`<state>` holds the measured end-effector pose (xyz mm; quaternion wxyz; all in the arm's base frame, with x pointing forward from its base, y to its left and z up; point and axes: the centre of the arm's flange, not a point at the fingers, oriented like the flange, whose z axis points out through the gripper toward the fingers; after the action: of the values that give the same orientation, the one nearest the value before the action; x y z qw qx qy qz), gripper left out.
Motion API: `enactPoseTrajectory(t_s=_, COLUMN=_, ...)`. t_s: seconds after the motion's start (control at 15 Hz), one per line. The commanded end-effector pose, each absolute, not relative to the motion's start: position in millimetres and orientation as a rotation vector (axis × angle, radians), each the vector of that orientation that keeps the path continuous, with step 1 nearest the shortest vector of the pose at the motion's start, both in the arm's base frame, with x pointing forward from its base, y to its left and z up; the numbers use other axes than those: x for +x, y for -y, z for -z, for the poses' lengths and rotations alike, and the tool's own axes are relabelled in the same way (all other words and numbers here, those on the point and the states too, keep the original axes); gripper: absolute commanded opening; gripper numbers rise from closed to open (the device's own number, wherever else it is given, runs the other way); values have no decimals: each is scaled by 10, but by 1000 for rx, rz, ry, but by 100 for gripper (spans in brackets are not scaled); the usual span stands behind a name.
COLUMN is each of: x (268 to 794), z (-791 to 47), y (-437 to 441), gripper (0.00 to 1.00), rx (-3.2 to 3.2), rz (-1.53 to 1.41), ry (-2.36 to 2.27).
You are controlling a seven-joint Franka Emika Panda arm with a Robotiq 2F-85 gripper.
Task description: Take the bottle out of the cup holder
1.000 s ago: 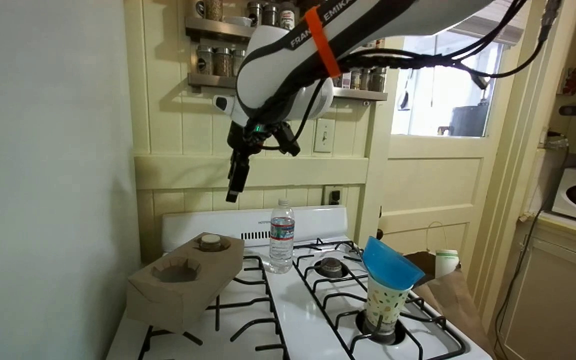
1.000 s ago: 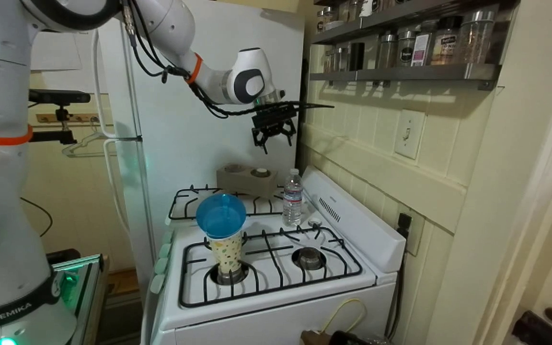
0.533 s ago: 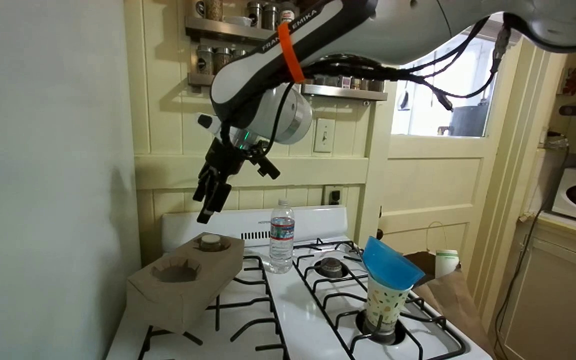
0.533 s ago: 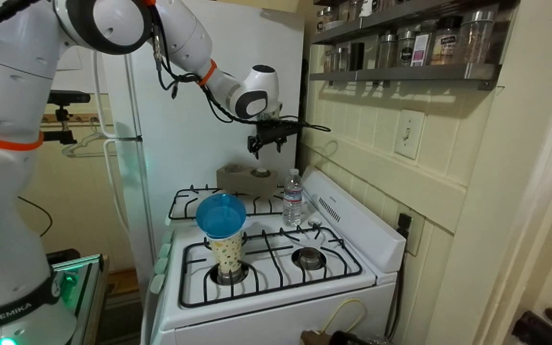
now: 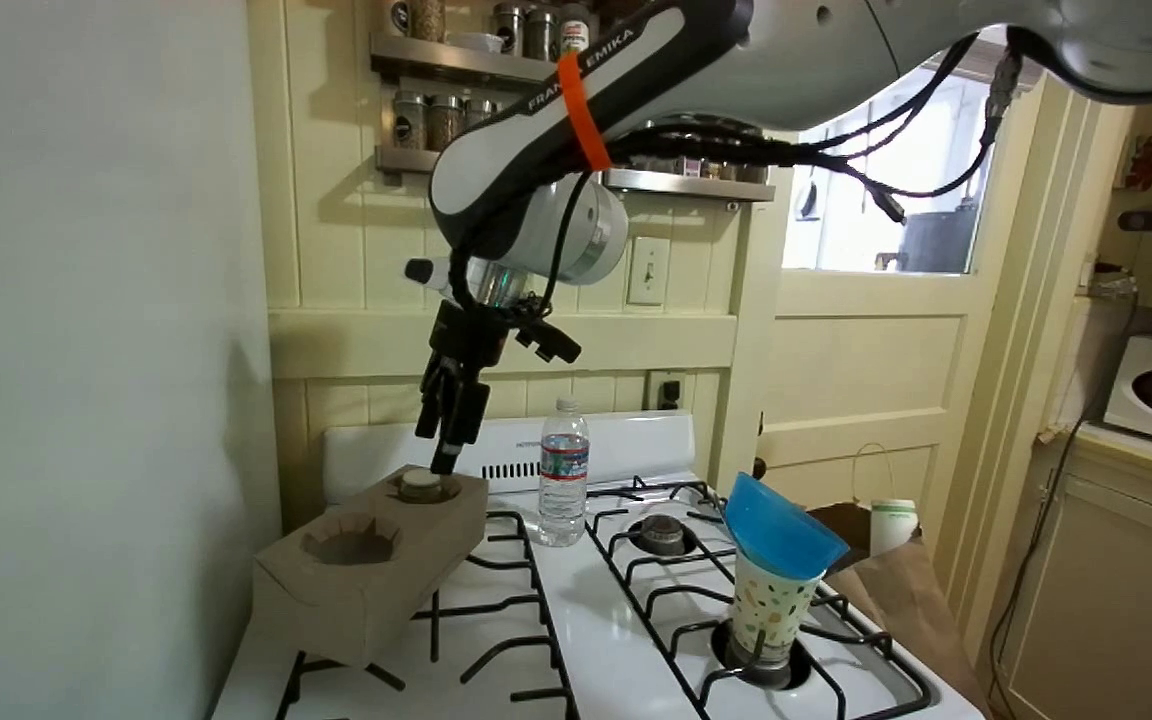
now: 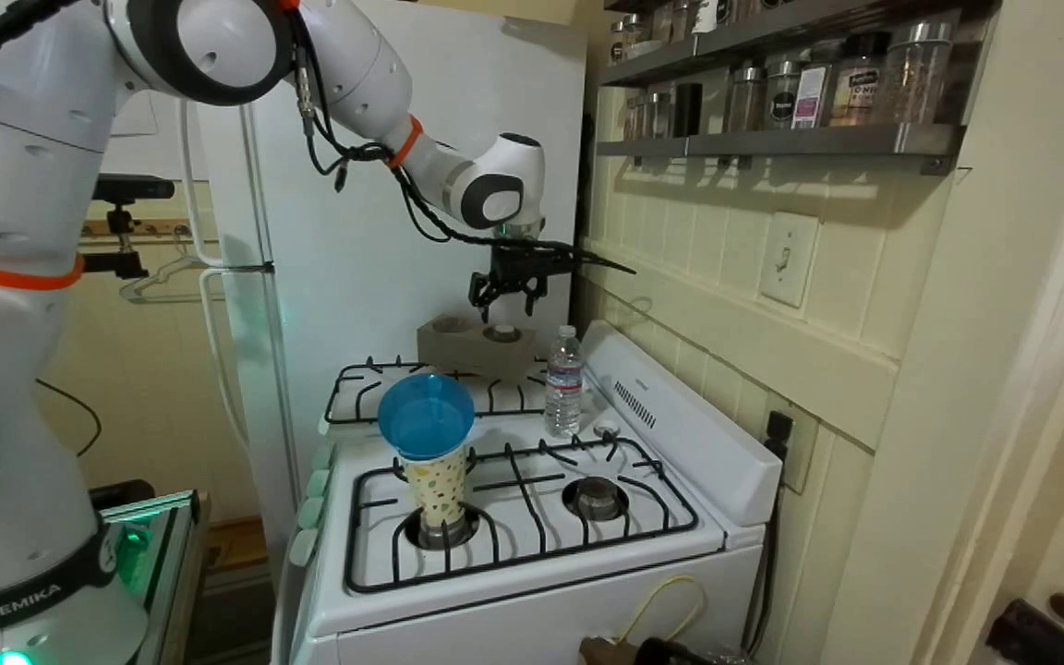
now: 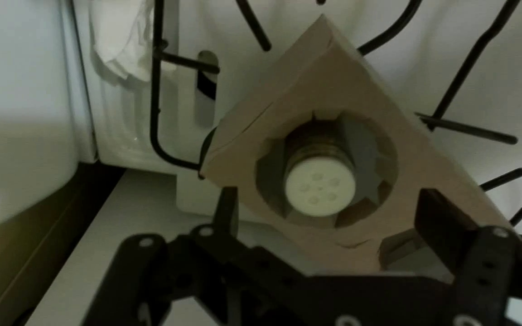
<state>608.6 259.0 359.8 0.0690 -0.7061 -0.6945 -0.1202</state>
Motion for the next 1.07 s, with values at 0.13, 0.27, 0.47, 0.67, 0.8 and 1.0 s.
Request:
enactPoseTrajectory(t_s=0.13, x=6131, z=-3488, y=-2702, gripper=100, rx=-2150, rz=284, ry=2134)
enactPoseTrajectory(t_s=0.27, x=6130, z=-3456, y=-2751, gripper=100, rx=-2139, rz=265, ry=2142)
enactPoseTrajectory(t_s=0.47, x=6137, z=-3374, y=-2801, gripper=100, rx=-2149, rz=238, ry=2142)
enactPoseTrajectory(t_s=0.67, x=6160, z=-3325, y=-2810, gripper=91, rx=-2167, rz=229, ry=2135)
enactPoseTrajectory(t_s=0.8, x=6189, z=-3286, y=-2805, gripper=89, rx=-2174, rz=225, ry=2128)
enactPoseTrajectory(t_s=1.0, x=6227, z=-3236, y=-2811, gripper=84, rx=-2176, rz=223, ry=2117)
